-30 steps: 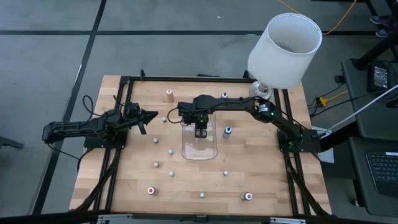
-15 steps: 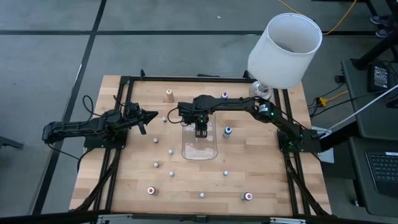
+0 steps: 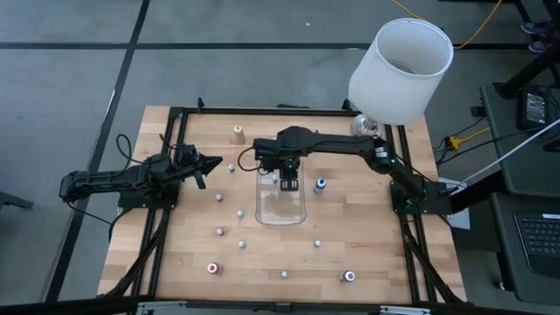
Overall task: Pick & Place food coloring
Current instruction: Put the small blue food coloring into the transparent bin
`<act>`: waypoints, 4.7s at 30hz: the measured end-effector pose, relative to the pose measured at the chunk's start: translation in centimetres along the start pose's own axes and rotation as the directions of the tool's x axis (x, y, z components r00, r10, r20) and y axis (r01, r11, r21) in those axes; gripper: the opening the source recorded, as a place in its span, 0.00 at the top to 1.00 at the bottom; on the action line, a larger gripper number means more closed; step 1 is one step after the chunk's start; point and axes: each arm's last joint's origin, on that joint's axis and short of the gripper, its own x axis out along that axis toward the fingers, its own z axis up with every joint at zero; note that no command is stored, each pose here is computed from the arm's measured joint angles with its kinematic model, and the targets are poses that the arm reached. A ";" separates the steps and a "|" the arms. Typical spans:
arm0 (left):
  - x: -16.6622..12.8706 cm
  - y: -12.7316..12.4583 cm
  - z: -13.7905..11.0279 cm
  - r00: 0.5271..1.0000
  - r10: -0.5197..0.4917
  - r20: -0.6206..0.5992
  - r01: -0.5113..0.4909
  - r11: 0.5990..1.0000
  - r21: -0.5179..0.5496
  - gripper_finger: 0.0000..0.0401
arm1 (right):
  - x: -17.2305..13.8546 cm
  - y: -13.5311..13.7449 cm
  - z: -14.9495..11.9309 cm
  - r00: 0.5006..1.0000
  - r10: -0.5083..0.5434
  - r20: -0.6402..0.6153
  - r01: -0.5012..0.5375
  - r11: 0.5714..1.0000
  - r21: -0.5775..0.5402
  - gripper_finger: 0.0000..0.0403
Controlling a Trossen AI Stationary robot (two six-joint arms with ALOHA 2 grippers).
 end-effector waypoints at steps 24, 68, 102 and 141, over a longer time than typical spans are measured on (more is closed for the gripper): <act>0.0 -0.1 -0.2 0.997 -0.059 -0.040 0.060 0.998 0.027 0.96 | -19.0 5.7 -18.1 0.864 -0.065 0.500 0.028 0.996 0.080 0.67; 0.0 -0.2 -0.3 0.995 -0.075 -0.060 0.077 0.996 0.036 0.96 | -4.1 20.3 -14.1 0.960 0.196 0.202 -0.213 0.975 0.064 0.60; 0.0 -0.3 -0.5 0.983 -0.143 -0.113 0.151 0.986 0.065 0.96 | 8.0 21.1 -11.8 0.989 0.148 0.024 -0.145 0.904 0.401 0.46; 0.0 -0.3 -0.5 0.983 -0.144 -0.111 0.151 0.986 0.065 0.96 | 8.0 21.1 -11.8 0.989 0.145 0.027 -0.144 0.906 0.398 0.81</act>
